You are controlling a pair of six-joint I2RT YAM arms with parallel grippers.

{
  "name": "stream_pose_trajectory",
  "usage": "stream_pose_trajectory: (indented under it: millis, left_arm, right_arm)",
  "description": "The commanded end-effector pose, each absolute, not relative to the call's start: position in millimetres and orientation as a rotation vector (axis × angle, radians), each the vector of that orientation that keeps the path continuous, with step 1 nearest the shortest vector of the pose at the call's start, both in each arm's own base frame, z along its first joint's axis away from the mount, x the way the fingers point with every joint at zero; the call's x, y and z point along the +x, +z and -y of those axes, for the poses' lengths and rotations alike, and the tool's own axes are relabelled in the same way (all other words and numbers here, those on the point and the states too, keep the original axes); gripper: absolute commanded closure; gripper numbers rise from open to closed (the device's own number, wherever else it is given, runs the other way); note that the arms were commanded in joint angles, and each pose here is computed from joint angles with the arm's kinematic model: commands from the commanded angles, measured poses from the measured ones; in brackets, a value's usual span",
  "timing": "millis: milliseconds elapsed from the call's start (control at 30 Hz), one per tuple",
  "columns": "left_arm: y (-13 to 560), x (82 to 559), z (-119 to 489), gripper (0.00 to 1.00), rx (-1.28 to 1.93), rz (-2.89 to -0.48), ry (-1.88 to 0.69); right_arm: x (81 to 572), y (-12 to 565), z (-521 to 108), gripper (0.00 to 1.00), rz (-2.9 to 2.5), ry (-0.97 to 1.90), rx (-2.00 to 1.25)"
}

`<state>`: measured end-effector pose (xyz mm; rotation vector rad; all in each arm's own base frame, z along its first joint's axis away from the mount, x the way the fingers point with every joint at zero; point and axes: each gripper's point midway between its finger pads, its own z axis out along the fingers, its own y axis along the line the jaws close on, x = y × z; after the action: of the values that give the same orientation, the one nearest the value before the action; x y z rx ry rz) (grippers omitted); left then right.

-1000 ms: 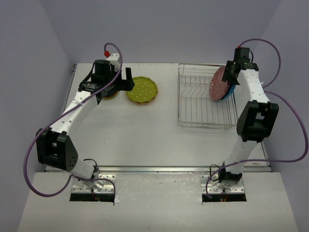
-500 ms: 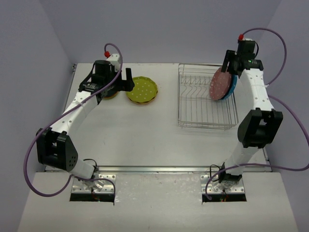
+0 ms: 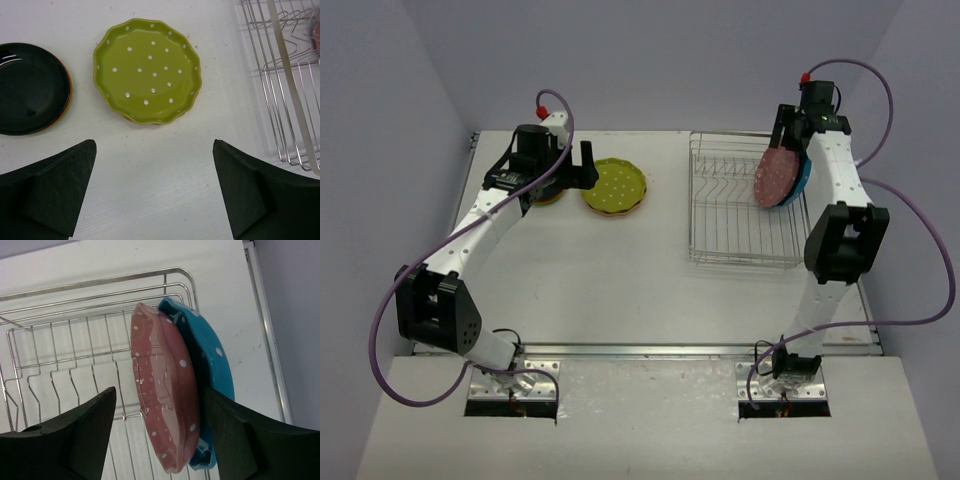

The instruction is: Unload the plates from the dish rack

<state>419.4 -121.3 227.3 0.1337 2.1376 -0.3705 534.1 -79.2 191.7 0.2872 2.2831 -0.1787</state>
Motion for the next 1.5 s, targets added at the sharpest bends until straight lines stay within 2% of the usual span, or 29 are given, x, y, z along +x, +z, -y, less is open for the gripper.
stream_pose_trajectory:
  millis: [0, 233, 567, 933, 1133, 1267, 1333, 1367, 1467]
  left_arm:
    - [243.3, 430.1, 127.1, 0.00, 0.135, -2.083, -0.387]
    - [237.7, 432.0, 127.8, 0.00, 0.135, -2.099, -0.388]
    - [234.3, 432.7, 128.5, 0.00, 0.135, -2.106, -0.391]
    - [232.1, 432.9, 128.5, 0.00, 0.136, -2.112, -0.390]
    - [229.5, 432.9, 128.5, 0.00, 0.141, -2.123, -0.390]
    - [226.8, 432.4, 128.1, 0.00, 0.140, -2.135, -0.391]
    - [226.4, 432.2, 127.5, 0.00, 0.137, -2.139, -0.394]
    - [226.5, 432.1, 127.6, 0.00, 0.137, -2.139, -0.396]
    - [227.8, 432.9, 125.0, 0.00, 0.128, -2.136, -0.395]
  right_arm:
    - [540.8, 202.3, 80.2, 0.28, -2.252, -0.199, 0.279]
    - [538.9, 180.5, 82.5, 0.30, -2.297, -0.214, 0.284]
    - [538.1, 148.7, 82.8, 0.26, -2.395, -0.223, 0.284]
    - [529.3, 124.5, 63.6, 0.33, -2.458, -0.095, 0.274]
    - [522.5, 116.3, 65.4, 0.44, -2.475, -0.114, 0.266]
    - [519.9, 120.8, 67.4, 0.58, -2.461, -0.130, 0.266]
    - [519.4, 124.9, 66.4, 0.68, -2.454, -0.123, 0.260]
    - [519.5, 127.5, 65.4, 0.69, -2.450, -0.120, 0.257]
    - [520.3, 138.3, 64.4, 0.84, -2.433, -0.115, 0.242]
